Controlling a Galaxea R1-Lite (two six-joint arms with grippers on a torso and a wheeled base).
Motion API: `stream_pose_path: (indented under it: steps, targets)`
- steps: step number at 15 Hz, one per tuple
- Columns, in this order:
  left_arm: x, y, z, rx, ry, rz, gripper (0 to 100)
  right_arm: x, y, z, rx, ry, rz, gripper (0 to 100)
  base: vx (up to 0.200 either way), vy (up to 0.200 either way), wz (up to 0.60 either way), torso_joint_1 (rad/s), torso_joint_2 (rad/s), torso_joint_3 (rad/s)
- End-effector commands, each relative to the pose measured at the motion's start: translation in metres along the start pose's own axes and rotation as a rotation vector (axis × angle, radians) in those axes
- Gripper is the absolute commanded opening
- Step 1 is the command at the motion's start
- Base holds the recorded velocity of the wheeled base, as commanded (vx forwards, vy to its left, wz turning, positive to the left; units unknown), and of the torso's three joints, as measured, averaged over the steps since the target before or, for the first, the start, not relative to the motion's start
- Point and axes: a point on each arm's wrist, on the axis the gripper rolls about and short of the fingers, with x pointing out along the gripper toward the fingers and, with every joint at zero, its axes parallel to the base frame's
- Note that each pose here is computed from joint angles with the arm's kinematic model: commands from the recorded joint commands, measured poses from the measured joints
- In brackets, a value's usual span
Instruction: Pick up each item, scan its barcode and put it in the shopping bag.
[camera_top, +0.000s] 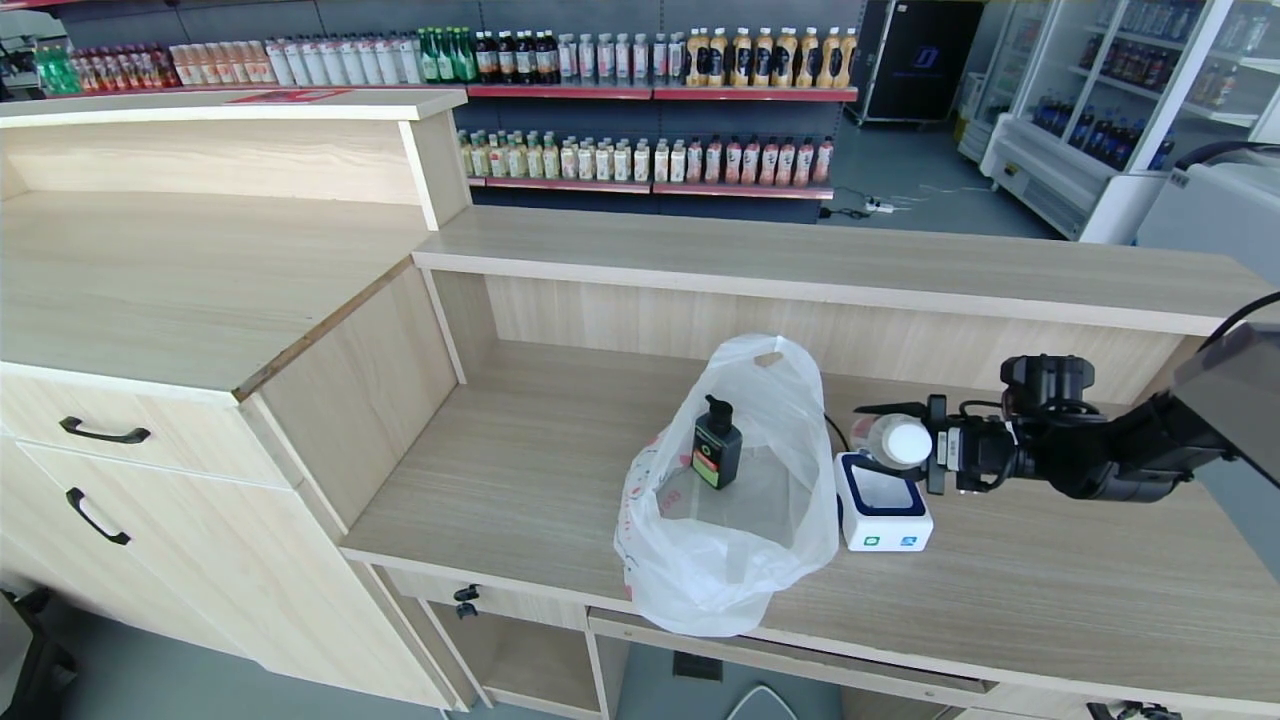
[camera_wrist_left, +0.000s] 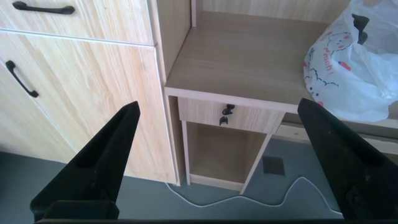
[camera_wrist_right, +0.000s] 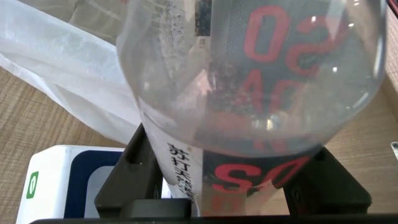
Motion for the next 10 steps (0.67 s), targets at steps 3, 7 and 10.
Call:
stream_pose_path:
  steps: [3,7,10]
  targets:
    - [0.000,0.000,0.000,0.000,0.000,0.000,100,0.007,0.001,-0.007,-0.004,-0.008,0.002,0,0.000,0.000,0.00,0.000,0.00,0.000]
    - [0.000,0.000,0.000,0.000,-0.001,0.000,100,0.015,-0.003,-0.014,-0.010,-0.016,-0.003,0,0.000,0.000,0.00,0.000,0.00,0.000]
    - [0.000,0.000,0.000,0.000,-0.001,0.000,100,0.016,-0.003,-0.015,-0.009,-0.016,-0.002,0,0.000,0.000,0.00,0.000,0.00,0.000]
